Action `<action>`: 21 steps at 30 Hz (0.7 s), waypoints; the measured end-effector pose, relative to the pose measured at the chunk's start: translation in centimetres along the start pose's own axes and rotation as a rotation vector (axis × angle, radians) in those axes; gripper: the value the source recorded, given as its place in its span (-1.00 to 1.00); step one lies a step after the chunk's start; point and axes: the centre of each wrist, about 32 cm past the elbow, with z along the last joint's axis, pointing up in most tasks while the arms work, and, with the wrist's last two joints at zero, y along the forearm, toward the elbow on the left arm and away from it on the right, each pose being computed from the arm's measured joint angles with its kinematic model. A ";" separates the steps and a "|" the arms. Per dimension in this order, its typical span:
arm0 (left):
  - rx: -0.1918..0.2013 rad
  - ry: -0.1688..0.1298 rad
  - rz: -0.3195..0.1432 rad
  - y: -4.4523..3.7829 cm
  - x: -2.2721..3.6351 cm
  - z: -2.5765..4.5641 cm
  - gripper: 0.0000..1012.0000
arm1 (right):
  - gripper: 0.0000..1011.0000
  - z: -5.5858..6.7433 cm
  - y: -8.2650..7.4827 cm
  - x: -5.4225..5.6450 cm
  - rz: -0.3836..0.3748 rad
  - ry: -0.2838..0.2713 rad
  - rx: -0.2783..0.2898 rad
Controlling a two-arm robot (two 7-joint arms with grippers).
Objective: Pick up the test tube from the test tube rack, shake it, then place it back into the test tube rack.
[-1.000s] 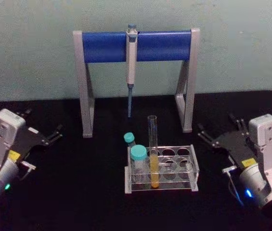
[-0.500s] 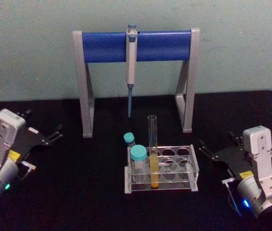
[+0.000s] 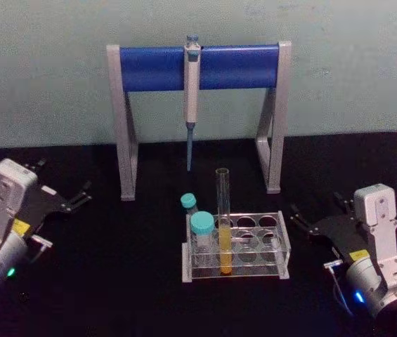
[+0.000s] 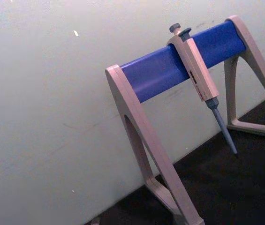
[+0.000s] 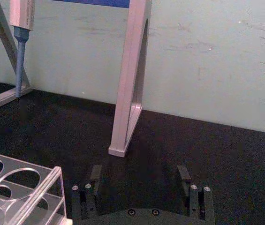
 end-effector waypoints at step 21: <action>0.000 0.000 0.000 0.00 0.00 0.00 0.98 | 0.98 0.0 0.0 0.0 0.000 -0.001 0.003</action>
